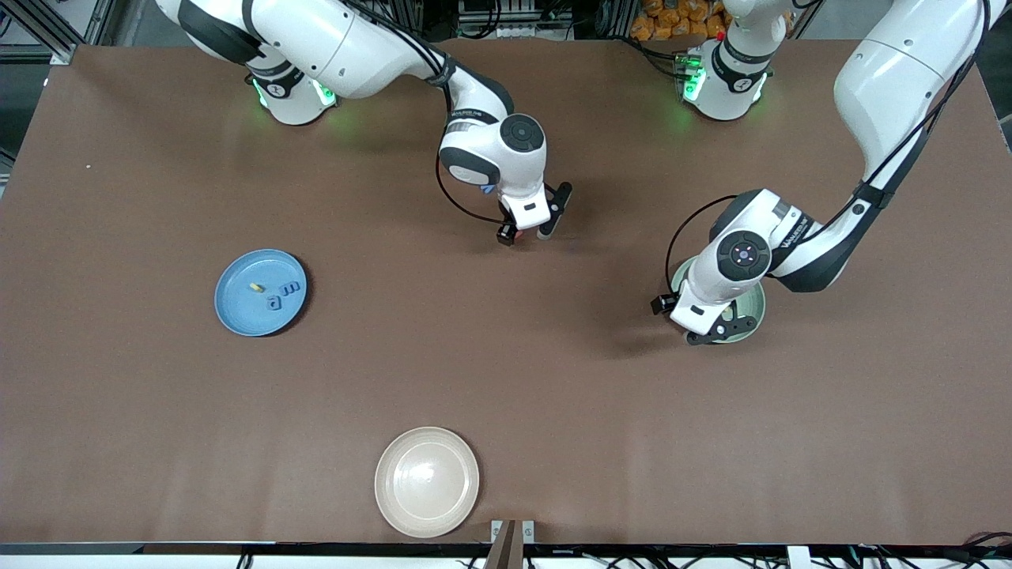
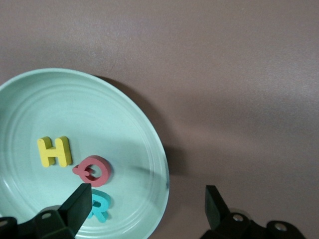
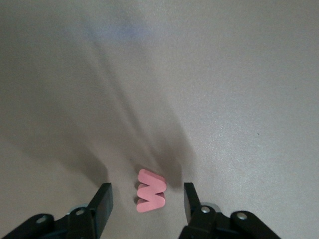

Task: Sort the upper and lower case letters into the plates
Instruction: 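Grasp the pink w with the right gripper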

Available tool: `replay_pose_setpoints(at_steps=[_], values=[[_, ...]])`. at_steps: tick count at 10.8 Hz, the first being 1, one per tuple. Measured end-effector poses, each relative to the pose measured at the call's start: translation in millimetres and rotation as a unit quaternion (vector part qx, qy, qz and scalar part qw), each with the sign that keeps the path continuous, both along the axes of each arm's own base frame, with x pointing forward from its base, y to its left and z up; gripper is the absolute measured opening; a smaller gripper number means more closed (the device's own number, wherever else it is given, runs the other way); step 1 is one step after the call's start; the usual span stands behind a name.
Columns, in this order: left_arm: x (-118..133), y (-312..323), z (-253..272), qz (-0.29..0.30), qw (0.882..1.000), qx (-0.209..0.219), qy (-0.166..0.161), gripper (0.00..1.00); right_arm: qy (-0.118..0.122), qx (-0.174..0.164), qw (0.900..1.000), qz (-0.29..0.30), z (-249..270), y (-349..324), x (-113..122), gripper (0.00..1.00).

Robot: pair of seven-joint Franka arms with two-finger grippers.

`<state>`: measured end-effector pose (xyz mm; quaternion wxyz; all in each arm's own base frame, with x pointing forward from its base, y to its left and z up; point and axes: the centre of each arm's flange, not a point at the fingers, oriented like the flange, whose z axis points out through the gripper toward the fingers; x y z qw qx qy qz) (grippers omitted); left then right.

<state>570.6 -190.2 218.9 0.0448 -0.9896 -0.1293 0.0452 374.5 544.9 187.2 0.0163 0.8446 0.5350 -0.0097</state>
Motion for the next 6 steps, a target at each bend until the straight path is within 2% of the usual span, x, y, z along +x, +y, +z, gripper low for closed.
replay_pose_setpoints(at_steps=[3,5,6], values=[[-1.8,-4.5,-2.3,0.000,1.000,0.001,0.004,1.00,-0.001,-0.002,1.000,0.005,-5.8,-0.3,-1.0,0.63],[-0.6,-8.1,0.0,-0.002,1.000,0.000,0.001,1.00,-0.001,-0.002,1.000,0.006,-7.9,-0.5,-1.3,0.57],[-0.3,-10.8,1.2,-0.003,1.000,0.000,-0.001,1.00,-0.001,-0.002,1.000,-0.003,-8.3,-0.7,-1.0,0.50]])
